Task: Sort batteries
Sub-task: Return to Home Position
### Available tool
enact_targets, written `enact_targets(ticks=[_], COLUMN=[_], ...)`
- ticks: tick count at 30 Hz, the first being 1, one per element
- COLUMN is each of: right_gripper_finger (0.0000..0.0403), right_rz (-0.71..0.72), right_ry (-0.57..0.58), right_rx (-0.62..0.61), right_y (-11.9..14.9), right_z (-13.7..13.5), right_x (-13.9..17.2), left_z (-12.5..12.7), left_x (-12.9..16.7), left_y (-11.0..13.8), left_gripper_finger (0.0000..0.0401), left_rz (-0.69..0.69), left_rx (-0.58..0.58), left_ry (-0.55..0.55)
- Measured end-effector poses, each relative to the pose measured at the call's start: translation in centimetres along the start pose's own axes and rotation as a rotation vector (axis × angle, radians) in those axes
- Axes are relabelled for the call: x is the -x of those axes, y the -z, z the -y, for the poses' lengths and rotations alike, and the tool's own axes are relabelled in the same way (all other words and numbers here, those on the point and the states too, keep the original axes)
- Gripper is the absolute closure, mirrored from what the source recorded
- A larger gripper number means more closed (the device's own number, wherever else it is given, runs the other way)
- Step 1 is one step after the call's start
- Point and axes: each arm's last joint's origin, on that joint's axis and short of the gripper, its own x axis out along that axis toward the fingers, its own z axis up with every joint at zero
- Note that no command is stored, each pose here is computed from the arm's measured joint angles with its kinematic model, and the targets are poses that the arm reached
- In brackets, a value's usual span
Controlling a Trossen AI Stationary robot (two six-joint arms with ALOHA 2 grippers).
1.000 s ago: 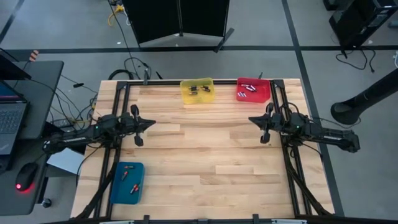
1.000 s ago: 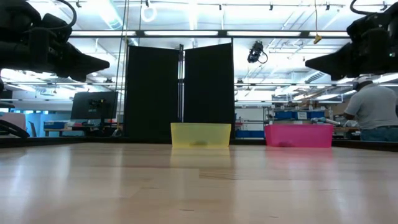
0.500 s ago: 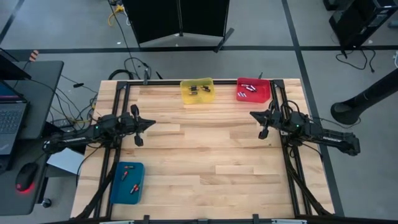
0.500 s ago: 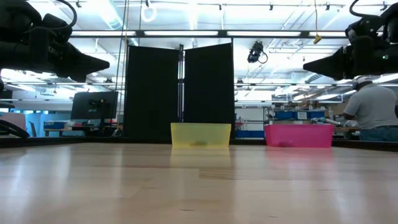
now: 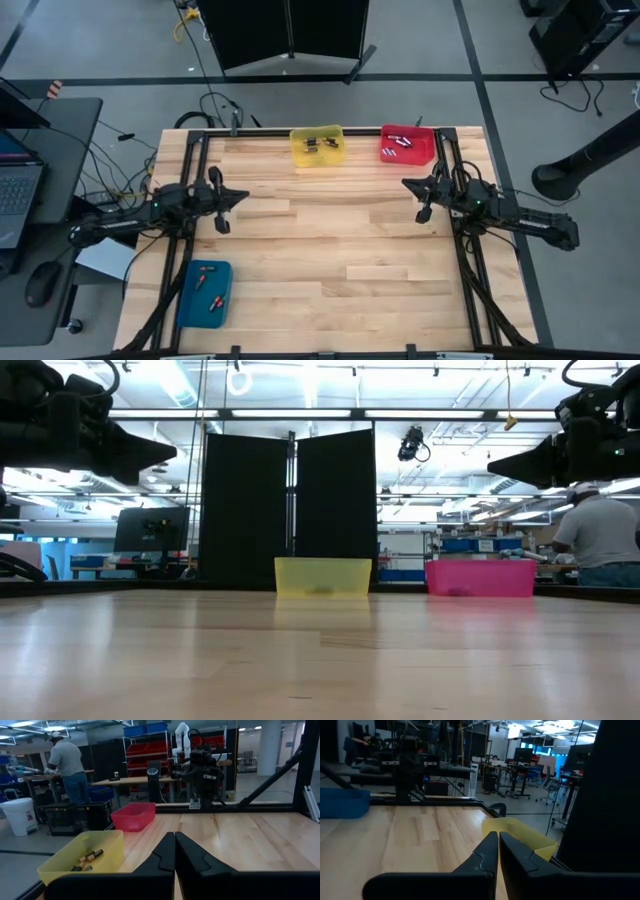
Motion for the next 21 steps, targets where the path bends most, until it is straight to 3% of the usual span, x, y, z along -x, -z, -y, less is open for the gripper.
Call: enact_targets(ticks=[21], right_gripper_finger=[0.0374], right_rz=[0.000], right_ry=[-0.003], right_rx=[0.000], right_y=[0.00], right_z=[-0.01], right_x=[0.00], left_z=[0.00], left_x=[0.00], left_y=[-0.08], left_gripper_finger=[0.0391], left_rz=[0.010], left_rx=[0.001], left_ry=[0.000])
